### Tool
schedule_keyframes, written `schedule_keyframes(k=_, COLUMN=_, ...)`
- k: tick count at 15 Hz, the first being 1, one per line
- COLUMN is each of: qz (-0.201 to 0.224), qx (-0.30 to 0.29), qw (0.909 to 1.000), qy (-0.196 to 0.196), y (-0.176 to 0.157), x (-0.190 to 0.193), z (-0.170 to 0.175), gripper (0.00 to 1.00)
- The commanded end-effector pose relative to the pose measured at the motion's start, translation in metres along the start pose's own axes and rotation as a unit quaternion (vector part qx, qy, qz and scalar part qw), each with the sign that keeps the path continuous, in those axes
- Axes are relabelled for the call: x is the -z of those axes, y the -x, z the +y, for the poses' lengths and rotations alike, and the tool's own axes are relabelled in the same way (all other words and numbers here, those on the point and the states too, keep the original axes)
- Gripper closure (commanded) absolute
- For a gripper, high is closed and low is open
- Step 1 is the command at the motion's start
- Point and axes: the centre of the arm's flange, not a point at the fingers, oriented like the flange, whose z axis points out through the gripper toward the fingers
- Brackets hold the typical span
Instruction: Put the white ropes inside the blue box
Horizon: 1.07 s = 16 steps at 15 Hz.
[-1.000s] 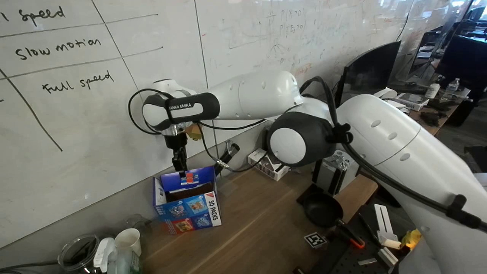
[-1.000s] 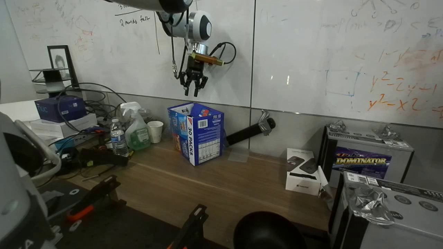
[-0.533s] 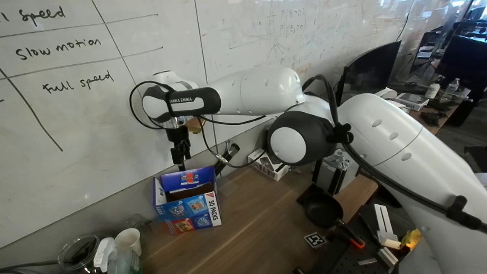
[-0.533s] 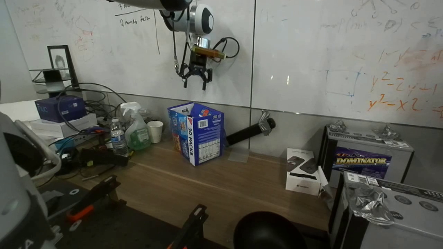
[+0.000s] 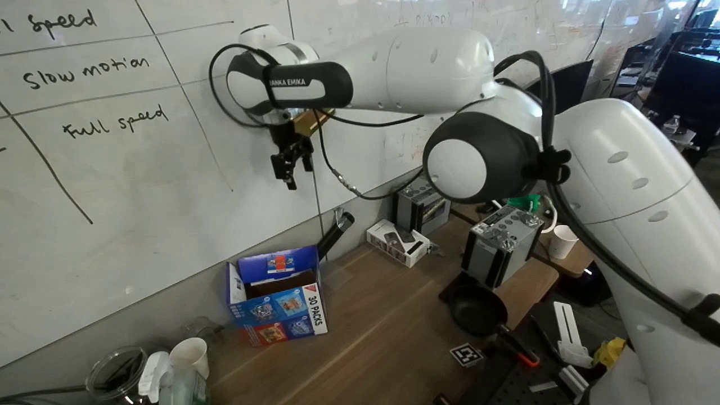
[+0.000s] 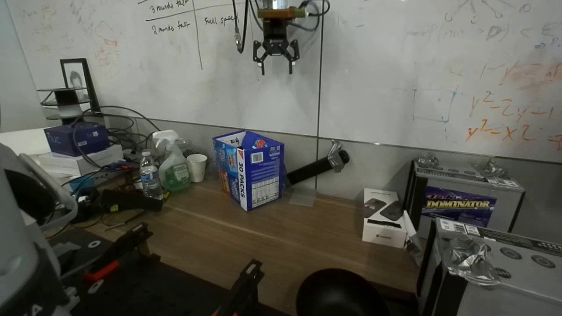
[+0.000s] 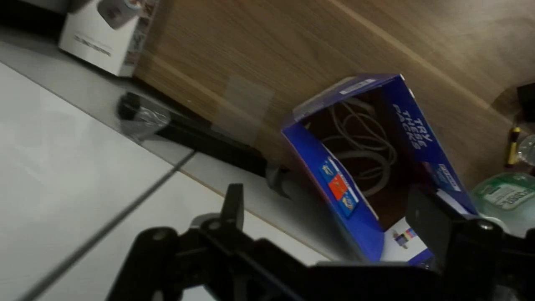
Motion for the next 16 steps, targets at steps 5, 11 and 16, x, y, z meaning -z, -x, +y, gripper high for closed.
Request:
schedule_keyframes(k=5, qz=-0.042, qx=-0.17, qw=0.9837, qy=0.041, y=0.142, x=0.036, z=0.04, gripper=0.0)
schedule_keyframes(k=11, qz=-0.051, qx=-0.243, qw=0.9685, qy=0.02, y=0.224, x=0.042, z=0.059, gripper=0.0)
schedule_keyframes(k=16, qz=-0.031, qx=-0.27, qw=0.9623, qy=0.013, y=0.291, x=0.048, z=0.057, gripper=0.0)
